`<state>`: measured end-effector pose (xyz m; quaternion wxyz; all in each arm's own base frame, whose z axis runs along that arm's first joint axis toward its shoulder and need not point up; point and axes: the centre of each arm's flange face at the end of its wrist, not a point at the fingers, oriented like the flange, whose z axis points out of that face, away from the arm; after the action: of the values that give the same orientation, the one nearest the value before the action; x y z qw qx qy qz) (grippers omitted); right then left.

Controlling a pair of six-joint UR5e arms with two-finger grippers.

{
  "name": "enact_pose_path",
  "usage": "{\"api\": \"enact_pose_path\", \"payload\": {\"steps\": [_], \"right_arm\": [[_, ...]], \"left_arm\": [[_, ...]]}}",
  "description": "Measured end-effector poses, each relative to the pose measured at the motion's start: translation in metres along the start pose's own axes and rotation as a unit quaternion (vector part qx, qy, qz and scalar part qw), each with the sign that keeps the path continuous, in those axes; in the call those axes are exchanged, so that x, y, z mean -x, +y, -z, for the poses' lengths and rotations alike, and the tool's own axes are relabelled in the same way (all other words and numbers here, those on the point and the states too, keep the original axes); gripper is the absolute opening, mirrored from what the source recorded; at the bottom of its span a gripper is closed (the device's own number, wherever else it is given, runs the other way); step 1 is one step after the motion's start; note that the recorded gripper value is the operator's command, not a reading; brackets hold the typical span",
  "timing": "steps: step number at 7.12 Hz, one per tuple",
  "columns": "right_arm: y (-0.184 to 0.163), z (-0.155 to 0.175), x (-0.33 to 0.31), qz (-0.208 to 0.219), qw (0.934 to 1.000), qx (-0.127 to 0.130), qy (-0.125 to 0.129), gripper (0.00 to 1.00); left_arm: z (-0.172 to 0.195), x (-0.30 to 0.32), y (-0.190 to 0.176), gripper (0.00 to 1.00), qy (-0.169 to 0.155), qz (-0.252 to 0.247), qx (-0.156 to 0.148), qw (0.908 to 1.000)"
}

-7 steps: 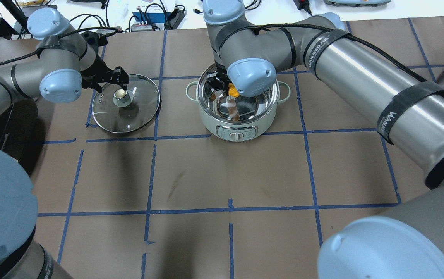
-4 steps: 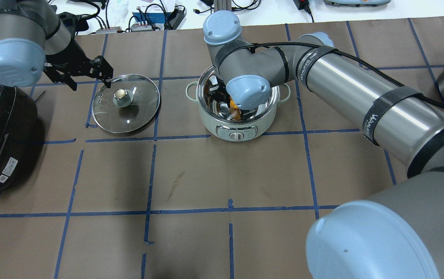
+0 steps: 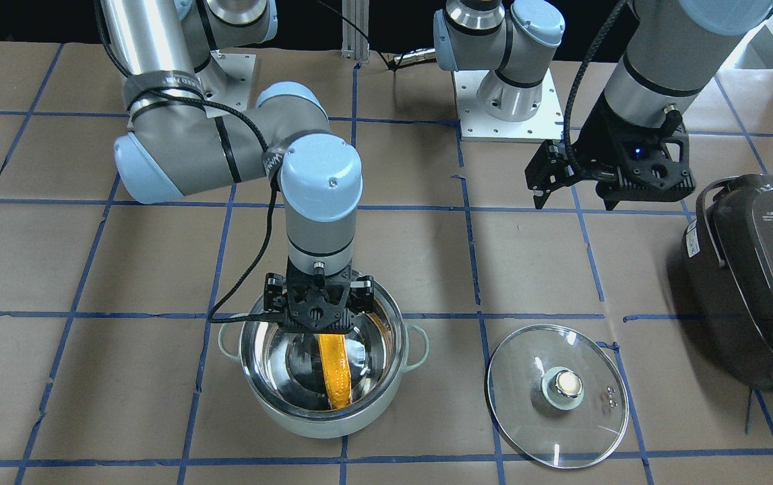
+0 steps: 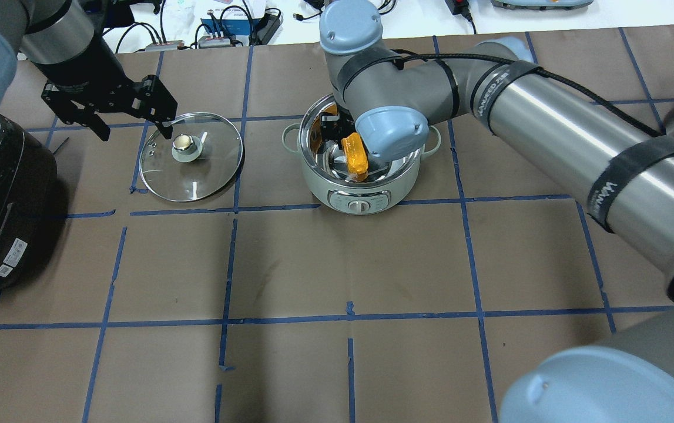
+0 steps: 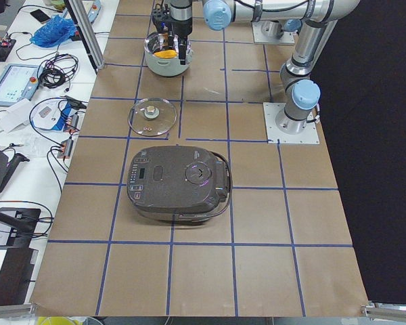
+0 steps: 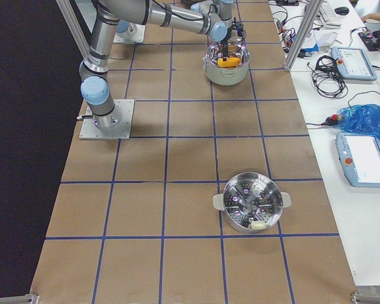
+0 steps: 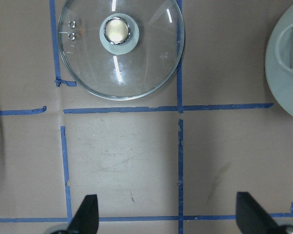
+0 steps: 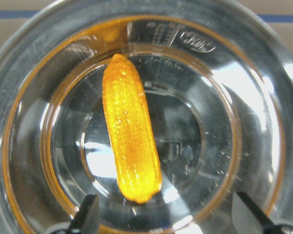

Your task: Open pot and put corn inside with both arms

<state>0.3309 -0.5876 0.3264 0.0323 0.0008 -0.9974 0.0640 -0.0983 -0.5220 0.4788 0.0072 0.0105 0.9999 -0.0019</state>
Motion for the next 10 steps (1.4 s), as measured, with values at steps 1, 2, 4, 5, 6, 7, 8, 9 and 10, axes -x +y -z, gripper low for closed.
{"api": "enact_pose_path", "payload": {"steps": [1, 2, 4, 5, 6, 7, 8, 9, 10], "right_arm": [[0.008, 0.044, -0.03, -0.005, 1.0, 0.005, -0.005, 0.96], [0.02, 0.086, -0.061, -0.008, 0.9998, 0.013, -0.011, 0.96], [0.059, 0.155, -0.121, -0.026, 0.9985, 0.048, -0.009, 0.96], [0.077, 0.176, -0.144, -0.04, 0.997, 0.066, -0.004, 0.96], [0.088, 0.185, -0.159, -0.05, 0.9954, 0.081, 0.0, 0.96], [0.094, 0.184, -0.166, -0.051, 0.9943, 0.094, 0.001, 0.96], [0.094, 0.182, -0.167, -0.034, 0.995, 0.094, -0.004, 1.0], [0.092, 0.186, -0.167, -0.003, 0.9967, 0.08, -0.01, 1.0], [0.089, 0.194, -0.166, 0.015, 0.9978, 0.063, -0.016, 1.0]], "left_arm": [[0.002, -0.007, 0.003, 1.0, 0.0, -0.001, -0.002, 1.0], [0.003, -0.01, 0.004, 1.0, 0.004, 0.007, -0.004, 1.0], [0.002, -0.015, 0.004, 1.0, 0.02, 0.021, -0.006, 0.9996], [0.001, -0.015, 0.004, 1.0, 0.022, 0.022, -0.005, 0.9995], [0.001, -0.016, 0.005, 1.0, 0.022, 0.022, -0.006, 0.9995], [0.004, -0.016, 0.004, 1.0, 0.022, 0.022, -0.008, 0.9995], [0.004, -0.016, 0.005, 1.0, 0.022, 0.022, -0.008, 0.9995], [0.003, -0.016, 0.005, 1.0, 0.021, 0.021, -0.007, 0.9995], [0.003, -0.016, 0.004, 1.0, 0.021, 0.02, -0.007, 0.9996]]}}
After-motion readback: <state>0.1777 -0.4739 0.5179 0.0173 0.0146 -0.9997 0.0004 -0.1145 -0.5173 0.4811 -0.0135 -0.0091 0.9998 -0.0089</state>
